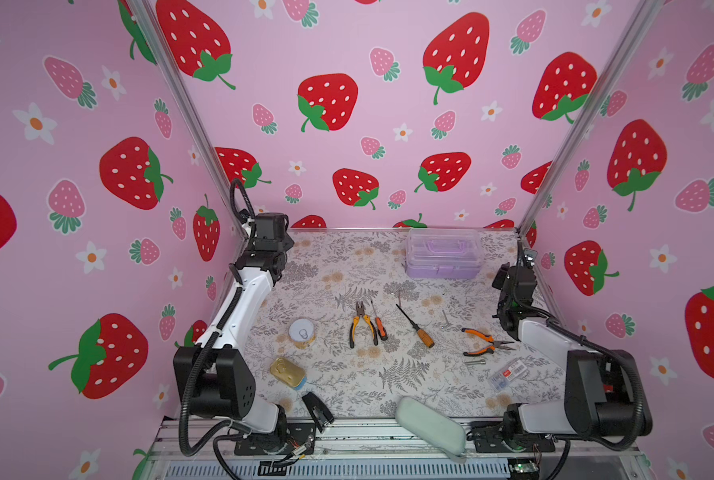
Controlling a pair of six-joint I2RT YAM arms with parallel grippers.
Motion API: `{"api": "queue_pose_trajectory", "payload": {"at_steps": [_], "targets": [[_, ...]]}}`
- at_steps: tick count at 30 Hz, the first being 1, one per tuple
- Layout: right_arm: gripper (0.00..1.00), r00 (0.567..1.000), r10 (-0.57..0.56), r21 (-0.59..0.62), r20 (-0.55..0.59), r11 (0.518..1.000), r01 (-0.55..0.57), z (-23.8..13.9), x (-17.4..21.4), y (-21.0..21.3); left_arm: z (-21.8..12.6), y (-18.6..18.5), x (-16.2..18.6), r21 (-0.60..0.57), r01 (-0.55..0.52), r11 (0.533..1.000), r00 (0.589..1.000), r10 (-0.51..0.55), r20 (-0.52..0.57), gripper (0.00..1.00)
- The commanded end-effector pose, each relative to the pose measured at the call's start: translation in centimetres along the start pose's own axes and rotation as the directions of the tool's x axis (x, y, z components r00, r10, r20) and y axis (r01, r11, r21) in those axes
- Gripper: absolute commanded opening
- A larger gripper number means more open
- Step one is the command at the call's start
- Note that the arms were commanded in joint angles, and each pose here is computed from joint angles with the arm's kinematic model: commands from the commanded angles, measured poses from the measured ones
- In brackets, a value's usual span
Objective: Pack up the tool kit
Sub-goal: 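Raise both arms and reach toward the lilac tool box at the far side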
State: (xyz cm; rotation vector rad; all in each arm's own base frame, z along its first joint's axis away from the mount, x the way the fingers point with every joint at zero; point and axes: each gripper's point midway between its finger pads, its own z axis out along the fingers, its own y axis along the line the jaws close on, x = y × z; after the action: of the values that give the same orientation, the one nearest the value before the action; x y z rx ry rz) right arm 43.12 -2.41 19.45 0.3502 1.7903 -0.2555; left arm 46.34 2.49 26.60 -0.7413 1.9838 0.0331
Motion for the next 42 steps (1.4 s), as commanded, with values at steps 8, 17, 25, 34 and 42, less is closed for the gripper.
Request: {"api": "queue_pose_trajectory", "payload": {"at_steps": [8, 17, 25, 34, 42], "targets": [[0.64, 0.963, 0.181, -0.18, -0.2, 0.959, -0.218, 7.7, -0.6, 4.0, 0.4, -16.6, 7.3, 0.443, -0.179, 0.878, 0.927, 0.301, -0.223, 0.79], [0.83, 0.86, 0.292, -0.428, -0.418, 0.772, -0.47, 14.3, 0.8, 10.1, 0.3, -24.3, 13.2, 0.623, -0.178, 0.762, 0.855, 0.433, -0.285, 0.9], [0.82, 0.835, 0.206, -0.544, -0.509, 0.675, -0.498, 16.2, 2.8, 15.5, 0.4, -26.5, 16.6, 0.666, -0.157, 0.729, 0.827, 0.466, -0.315, 0.93], [0.7, 0.84, -0.038, -0.679, -0.542, 0.608, -0.41, 14.2, 5.8, 25.2, 1.1, -26.7, 15.4, 0.649, -0.174, 0.741, 0.84, 0.455, -0.295, 0.94], [0.72, 0.85, -0.102, -0.752, -0.517, 0.528, -0.395, 10.1, 5.9, 31.7, 3.2, -24.2, 12.6, 0.574, -0.194, 0.795, 0.866, 0.414, -0.28, 0.94]]}}
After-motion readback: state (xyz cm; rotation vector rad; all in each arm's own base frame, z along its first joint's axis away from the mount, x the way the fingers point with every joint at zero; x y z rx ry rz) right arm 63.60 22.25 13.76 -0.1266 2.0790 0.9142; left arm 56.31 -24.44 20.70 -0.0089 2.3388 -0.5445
